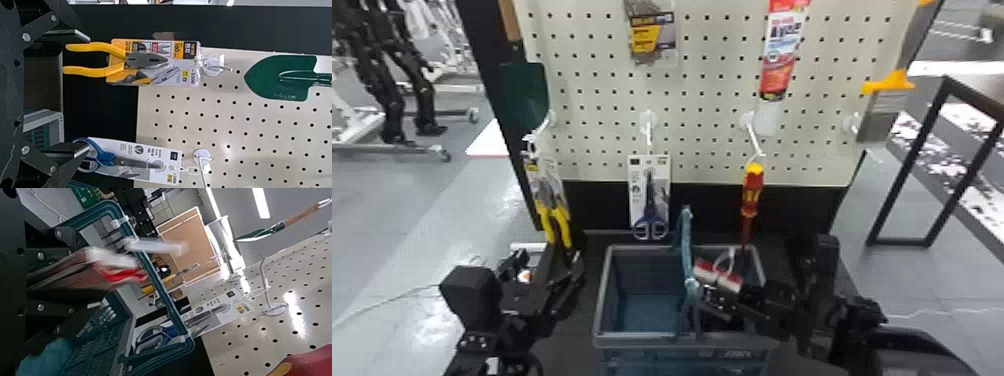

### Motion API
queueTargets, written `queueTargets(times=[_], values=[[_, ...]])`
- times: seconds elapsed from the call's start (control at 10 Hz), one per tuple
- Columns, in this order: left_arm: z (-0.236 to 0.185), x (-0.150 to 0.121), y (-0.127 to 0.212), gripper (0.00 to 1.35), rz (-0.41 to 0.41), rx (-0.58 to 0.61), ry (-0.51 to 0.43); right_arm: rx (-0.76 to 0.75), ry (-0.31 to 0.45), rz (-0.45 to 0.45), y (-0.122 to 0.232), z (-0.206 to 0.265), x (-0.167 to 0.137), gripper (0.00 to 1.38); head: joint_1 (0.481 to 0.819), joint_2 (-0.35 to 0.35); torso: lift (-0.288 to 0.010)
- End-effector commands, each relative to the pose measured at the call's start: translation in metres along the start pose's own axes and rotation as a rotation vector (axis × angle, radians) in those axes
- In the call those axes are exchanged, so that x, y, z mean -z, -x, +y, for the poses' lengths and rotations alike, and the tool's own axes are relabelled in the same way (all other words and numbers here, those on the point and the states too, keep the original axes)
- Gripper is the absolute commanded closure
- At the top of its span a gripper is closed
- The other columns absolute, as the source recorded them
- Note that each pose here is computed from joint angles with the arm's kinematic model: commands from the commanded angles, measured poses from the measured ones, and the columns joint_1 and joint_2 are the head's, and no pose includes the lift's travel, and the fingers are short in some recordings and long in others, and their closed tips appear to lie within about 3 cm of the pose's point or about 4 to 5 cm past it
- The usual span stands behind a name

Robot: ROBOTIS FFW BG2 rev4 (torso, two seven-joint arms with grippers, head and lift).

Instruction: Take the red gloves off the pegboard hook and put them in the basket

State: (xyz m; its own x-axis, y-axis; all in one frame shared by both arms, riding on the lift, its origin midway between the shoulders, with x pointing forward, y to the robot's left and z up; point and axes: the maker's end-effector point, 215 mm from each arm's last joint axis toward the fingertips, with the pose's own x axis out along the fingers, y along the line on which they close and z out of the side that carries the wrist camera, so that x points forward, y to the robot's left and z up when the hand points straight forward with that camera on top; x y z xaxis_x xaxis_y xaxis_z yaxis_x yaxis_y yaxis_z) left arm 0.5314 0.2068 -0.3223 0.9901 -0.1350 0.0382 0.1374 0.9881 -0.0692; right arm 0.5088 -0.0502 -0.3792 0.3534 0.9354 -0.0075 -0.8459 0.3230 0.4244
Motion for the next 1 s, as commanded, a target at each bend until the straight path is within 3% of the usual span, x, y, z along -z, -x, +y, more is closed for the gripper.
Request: queueTargets(times=[0.0, 0.3, 0.9], values=[[-0.0001, -0.0013, 0.0, 0.32, -0.003, 0.001, 0.001, 0.003, 0.003, 0.015, 0.0004, -0.0007, 0.0007, 0.04, 0.549, 0.0, -0.1], [0.0003, 0.0004, 0.0005, 0.32, 0.0, -0.001, 0.001, 0.006, 0.002, 0.012, 0.0026, -0.0002, 0.0018, 0.23, 0.549, 0.0, -0.1], [-0.0012, 0.0001, -0.0002, 0.32, -0.001, 0.0, 0.005, 0.01, 0.009, -0.008, 0.0026, 0.0007, -0.0021, 0.23, 0.549, 0.0, -0.1]])
